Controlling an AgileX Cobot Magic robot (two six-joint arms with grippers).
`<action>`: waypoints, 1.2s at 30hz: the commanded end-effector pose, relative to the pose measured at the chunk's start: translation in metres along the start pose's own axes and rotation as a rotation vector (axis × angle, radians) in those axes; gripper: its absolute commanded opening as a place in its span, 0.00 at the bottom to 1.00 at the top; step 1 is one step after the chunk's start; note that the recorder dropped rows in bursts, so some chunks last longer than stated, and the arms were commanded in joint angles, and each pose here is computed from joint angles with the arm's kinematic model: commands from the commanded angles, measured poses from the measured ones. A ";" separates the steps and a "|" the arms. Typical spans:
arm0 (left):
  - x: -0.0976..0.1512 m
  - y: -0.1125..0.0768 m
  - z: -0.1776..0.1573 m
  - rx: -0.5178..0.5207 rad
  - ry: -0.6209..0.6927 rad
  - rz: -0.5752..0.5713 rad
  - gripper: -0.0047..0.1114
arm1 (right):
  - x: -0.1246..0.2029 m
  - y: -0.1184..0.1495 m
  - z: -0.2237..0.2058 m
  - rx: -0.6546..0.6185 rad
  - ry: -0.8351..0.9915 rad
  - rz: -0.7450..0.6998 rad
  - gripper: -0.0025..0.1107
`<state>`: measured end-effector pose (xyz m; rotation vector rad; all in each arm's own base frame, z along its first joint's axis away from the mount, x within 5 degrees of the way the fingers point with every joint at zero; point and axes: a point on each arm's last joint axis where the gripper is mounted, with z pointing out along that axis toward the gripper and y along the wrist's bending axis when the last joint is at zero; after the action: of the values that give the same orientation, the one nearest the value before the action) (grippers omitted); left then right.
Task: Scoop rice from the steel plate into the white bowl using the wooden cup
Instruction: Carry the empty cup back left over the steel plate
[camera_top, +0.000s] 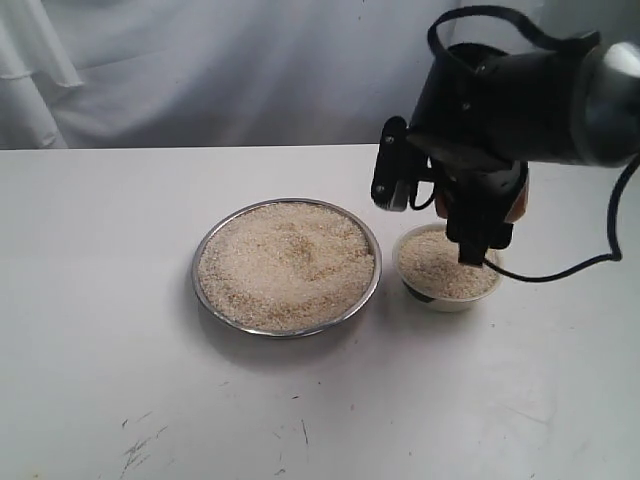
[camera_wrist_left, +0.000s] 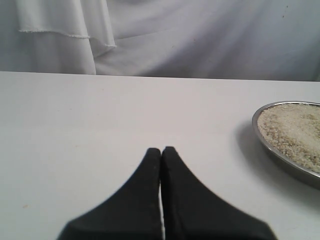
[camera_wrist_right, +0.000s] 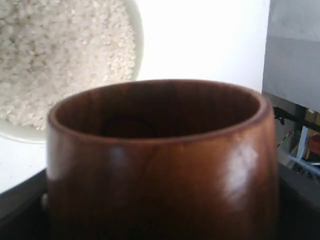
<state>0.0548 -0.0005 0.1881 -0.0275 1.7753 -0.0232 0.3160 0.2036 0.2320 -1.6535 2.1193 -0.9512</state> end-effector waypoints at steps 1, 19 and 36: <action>0.001 0.000 0.000 0.002 -0.007 -0.004 0.04 | 0.010 -0.020 -0.017 -0.009 -0.151 0.161 0.02; 0.001 0.000 0.000 0.002 -0.007 -0.004 0.04 | -0.041 -0.007 -0.040 -0.065 -0.628 0.137 0.02; 0.001 0.000 0.000 0.002 -0.007 -0.004 0.04 | -0.085 0.018 -0.008 0.133 -0.583 -0.328 0.02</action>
<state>0.0548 -0.0005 0.1881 -0.0275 1.7753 -0.0232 0.3189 0.2805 0.2073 -1.9414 1.4812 -0.5455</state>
